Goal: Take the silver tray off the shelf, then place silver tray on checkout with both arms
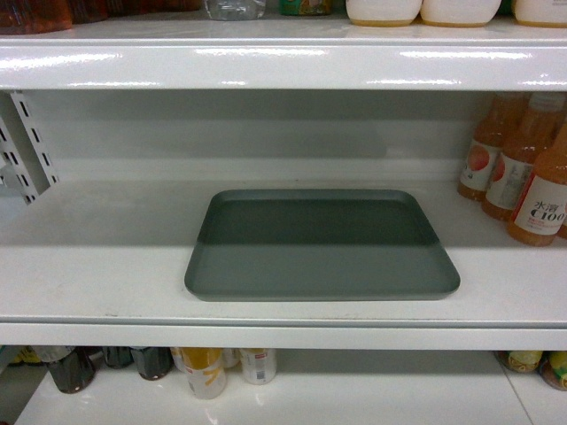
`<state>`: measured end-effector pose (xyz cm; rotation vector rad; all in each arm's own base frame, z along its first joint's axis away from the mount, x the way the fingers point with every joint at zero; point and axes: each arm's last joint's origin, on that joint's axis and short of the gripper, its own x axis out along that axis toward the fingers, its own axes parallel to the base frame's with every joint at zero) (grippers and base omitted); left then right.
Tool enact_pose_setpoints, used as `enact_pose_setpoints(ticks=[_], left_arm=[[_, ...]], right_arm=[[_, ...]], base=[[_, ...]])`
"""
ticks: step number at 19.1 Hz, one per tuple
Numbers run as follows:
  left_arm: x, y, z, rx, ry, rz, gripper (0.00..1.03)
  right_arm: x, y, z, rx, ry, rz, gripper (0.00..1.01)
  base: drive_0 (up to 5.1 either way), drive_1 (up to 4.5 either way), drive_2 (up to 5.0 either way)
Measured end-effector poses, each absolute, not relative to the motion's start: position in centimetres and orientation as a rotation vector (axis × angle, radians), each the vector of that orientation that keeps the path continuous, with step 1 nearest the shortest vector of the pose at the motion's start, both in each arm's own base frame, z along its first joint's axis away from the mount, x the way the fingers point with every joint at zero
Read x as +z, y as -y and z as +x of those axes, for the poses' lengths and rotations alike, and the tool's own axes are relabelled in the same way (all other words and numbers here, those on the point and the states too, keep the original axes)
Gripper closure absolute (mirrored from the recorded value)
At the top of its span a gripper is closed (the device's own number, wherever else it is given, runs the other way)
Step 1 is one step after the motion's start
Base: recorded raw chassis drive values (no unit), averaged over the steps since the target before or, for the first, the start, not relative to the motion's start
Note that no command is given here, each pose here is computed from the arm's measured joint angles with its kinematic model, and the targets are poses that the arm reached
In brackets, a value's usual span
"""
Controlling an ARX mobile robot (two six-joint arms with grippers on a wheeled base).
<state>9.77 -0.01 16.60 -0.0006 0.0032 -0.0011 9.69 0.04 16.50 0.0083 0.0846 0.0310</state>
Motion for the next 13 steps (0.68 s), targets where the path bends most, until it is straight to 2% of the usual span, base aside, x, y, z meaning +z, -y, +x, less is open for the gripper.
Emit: enact_pose_setpoints(ticks=[1,2,4,7,9,11,13], left_arm=[[16.4,0.0,9.7,0.040,-0.116,-0.013,0.05],[16.5,0.4,10.1,0.074,-0.288,-0.006,0.05],[15.7,0.9,12.9,0.074,-0.439,0.010,0.05],[13.8,2.0,18.0,0.007,-0.532,0.009,0.05],[12.5,3.5,21.9,-0.043,-0.568,0.001,0.05],[10.5,4.5,24.8,-0.052,-0.646,0.005,0.05],[9.8,4.8,25.7,-0.050,-0.676,0.002,0.05]], right_arm=[[16.4,-0.4,10.4,0.098,-0.251,0.021,0.03],[16.2,-0.7,11.4,0.130,-0.306,0.026,0.03],[15.6,-1.6,13.6,0.184,-0.374,0.027,0.03],[14.9,-3.0,18.4,0.216,-0.448,0.039,0.03],[13.5,-3.9,21.8,0.225,-0.518,0.060,0.03],[11.8,-4.5,24.8,0.218,-0.581,0.090,0.03],[11.2,-4.7,25.8,0.213,-0.597,0.103,0.03]], base=[[0.0,0.00,0.0],[0.0,0.00,0.0],[0.0,0.00,0.0],[0.0,0.00,0.0],[0.0,0.00,0.0],[0.0,0.00,0.0],[0.0,0.00,0.0]])
